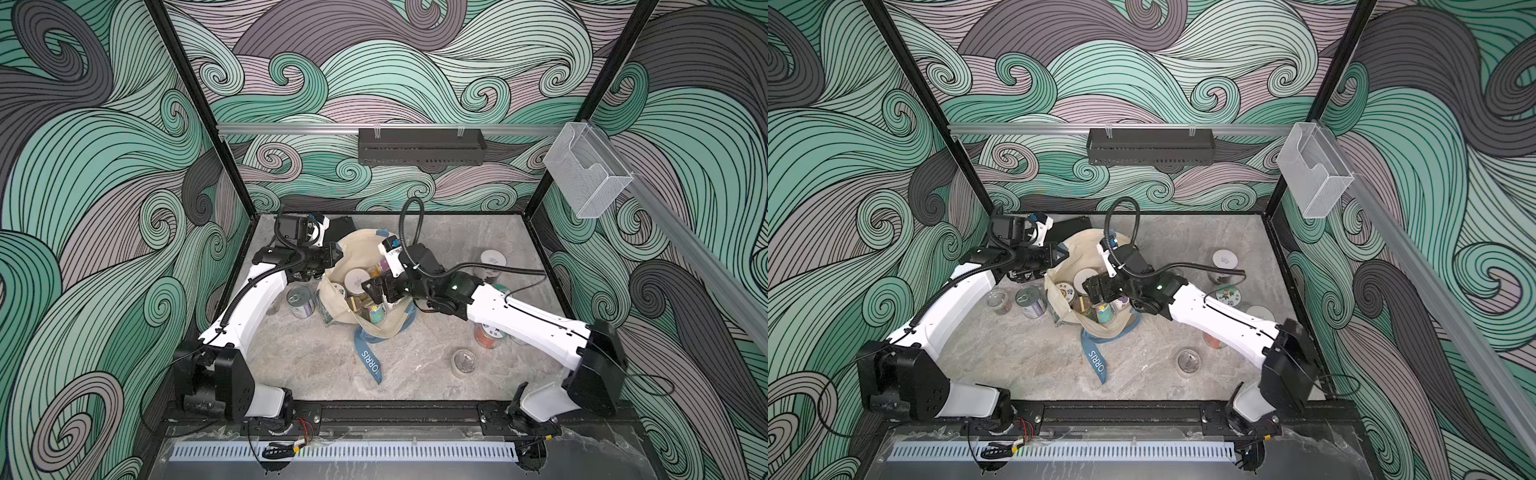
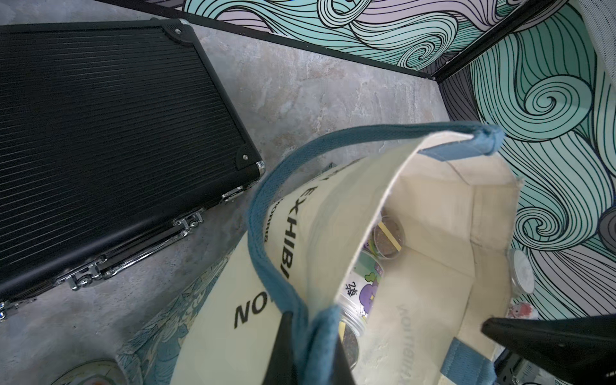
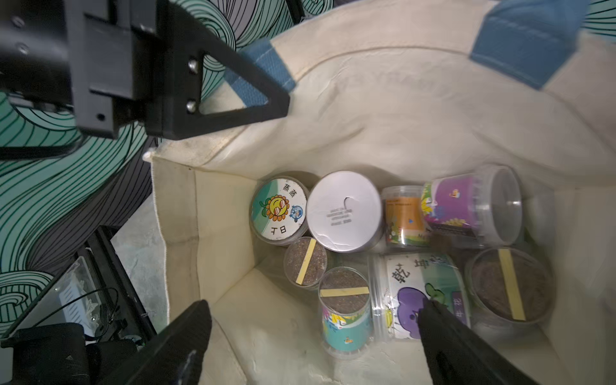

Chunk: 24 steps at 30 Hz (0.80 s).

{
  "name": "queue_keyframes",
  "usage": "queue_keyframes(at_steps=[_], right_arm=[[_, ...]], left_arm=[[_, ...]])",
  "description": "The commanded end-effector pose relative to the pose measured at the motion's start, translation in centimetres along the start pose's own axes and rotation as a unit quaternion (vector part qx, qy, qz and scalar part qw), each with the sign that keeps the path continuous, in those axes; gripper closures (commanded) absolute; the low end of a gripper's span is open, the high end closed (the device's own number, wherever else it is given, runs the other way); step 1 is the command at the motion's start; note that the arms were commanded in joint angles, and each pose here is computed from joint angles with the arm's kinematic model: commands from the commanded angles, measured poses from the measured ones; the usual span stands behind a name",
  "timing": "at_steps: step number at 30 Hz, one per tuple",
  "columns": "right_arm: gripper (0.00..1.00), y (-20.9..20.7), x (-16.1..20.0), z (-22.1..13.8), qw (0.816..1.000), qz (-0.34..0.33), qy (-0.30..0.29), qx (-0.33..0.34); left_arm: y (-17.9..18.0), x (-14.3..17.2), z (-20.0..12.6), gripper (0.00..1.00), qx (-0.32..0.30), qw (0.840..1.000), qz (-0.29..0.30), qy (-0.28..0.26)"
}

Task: Take out the seed jars from the canvas bag
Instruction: Place the seed jar at the center of the board, then pick up the seed jar from the canvas bag.

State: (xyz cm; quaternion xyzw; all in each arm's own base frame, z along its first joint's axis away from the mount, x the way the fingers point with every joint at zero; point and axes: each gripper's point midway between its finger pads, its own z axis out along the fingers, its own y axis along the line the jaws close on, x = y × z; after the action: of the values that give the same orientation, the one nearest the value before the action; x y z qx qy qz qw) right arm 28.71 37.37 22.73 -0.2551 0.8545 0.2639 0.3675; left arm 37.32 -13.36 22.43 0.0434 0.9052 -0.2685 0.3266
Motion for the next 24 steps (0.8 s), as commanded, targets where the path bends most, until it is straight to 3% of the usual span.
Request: queue_keyframes(at_steps=[1,10,24], right_arm=[[0.01,-1.8,1.1,2.2,0.997,0.002,0.041,0.06],[0.01,-3.1,0.9,7.8,0.992,0.008,0.049,0.113],[0.01,-2.7,1.3,11.5,0.99,0.032,0.019,0.139]], left_arm=[[-3.3,-1.8,-1.0,1.0,0.051,0.998,0.039,-0.028],[-4.2,-2.3,-2.3,1.0,0.058,0.995,0.061,-0.059],[-5.9,-2.4,-3.1,1.0,0.101,0.989,0.074,-0.075]])
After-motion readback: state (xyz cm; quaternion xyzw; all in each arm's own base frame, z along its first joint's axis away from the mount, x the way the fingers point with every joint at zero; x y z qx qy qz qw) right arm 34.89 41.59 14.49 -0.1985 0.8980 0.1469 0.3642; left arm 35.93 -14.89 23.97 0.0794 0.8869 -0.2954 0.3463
